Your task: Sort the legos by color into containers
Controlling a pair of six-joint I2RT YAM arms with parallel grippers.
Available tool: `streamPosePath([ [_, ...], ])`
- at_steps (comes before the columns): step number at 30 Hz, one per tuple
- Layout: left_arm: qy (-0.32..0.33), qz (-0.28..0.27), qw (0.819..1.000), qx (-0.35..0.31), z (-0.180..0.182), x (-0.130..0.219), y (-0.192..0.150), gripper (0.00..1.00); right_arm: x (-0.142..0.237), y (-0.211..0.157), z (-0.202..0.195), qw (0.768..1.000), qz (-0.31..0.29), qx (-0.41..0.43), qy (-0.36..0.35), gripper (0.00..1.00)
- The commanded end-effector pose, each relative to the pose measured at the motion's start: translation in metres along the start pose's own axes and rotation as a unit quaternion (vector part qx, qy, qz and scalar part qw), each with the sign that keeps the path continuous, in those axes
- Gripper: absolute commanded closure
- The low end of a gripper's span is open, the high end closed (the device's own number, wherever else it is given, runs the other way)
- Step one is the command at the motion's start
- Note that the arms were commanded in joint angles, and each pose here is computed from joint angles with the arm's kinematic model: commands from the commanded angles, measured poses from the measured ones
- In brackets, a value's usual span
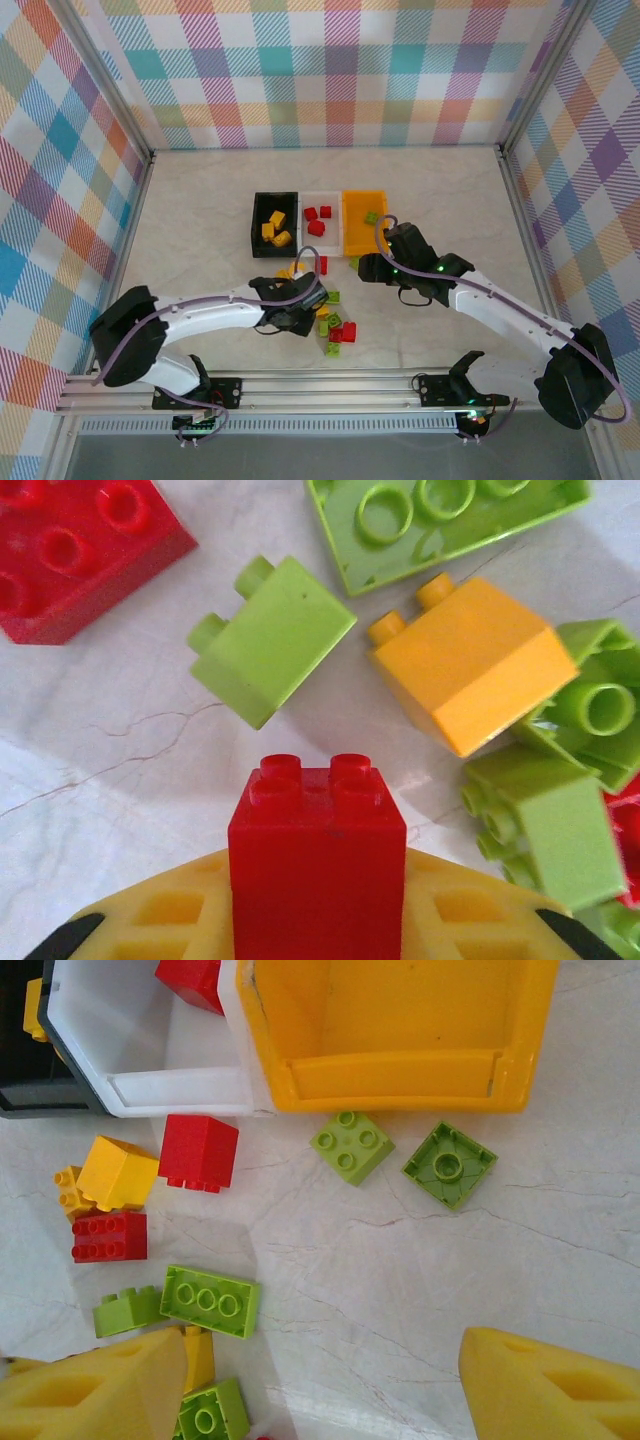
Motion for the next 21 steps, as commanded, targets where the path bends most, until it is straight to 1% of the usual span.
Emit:
streamPosePath([
  [1, 0.001, -0.062, 0.998, 0.013, 0.004, 0.039, 0.021, 0.69, 0.003, 0.002, 0.001, 1.0, -0.006, -0.002, -0.001, 0.27],
  [3, -0.006, -0.106, 0.994, 0.024, 0.01, 0.061, 0.042, 0.68, 0.003, 0.001, 0.001, 1.0, -0.005, -0.004, -0.001, 0.27],
  [5, -0.001, -0.139, 0.99, 0.038, 0.019, 0.074, 0.065, 0.68, 0.003, 0.0, 0.0, 1.0, -0.005, -0.005, -0.002, 0.27],
  [8, 0.015, -0.163, 0.984, 0.068, 0.036, 0.077, 0.109, 0.68, 0.003, 0.0, -0.001, 1.0, -0.003, -0.006, -0.004, 0.27],
  [11, 0.027, -0.173, 0.98, 0.091, 0.05, 0.062, 0.152, 0.7, 0.001, -0.002, -0.002, 1.0, 0.0, -0.007, -0.007, 0.27],
  [14, 0.048, -0.168, 0.978, 0.113, 0.063, 0.038, 0.186, 0.72, 0.002, -0.002, -0.003, 1.0, 0.002, -0.008, -0.011, 0.27],
  [18, 0.061, -0.157, 0.976, 0.134, 0.075, 0.005, 0.218, 0.73, 0.002, -0.005, -0.006, 1.0, 0.005, -0.009, -0.014, 0.27],
  [21, 0.068, -0.151, 0.976, 0.142, 0.08, -0.012, 0.234, 0.72, 0.001, -0.009, -0.009, 1.0, 0.012, -0.014, -0.017, 0.27],
])
Point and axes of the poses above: each hand's point on the last joint's axis, 136 mm out from that joint toward the fingers, its own x axis back along the fingers, its own z axis along the line the jaws close on, y = z × x, the point moved 10 cm from there along x, back along the fingers, and after that the axes turned 5 degrees about -x, right-handed, at the moved point
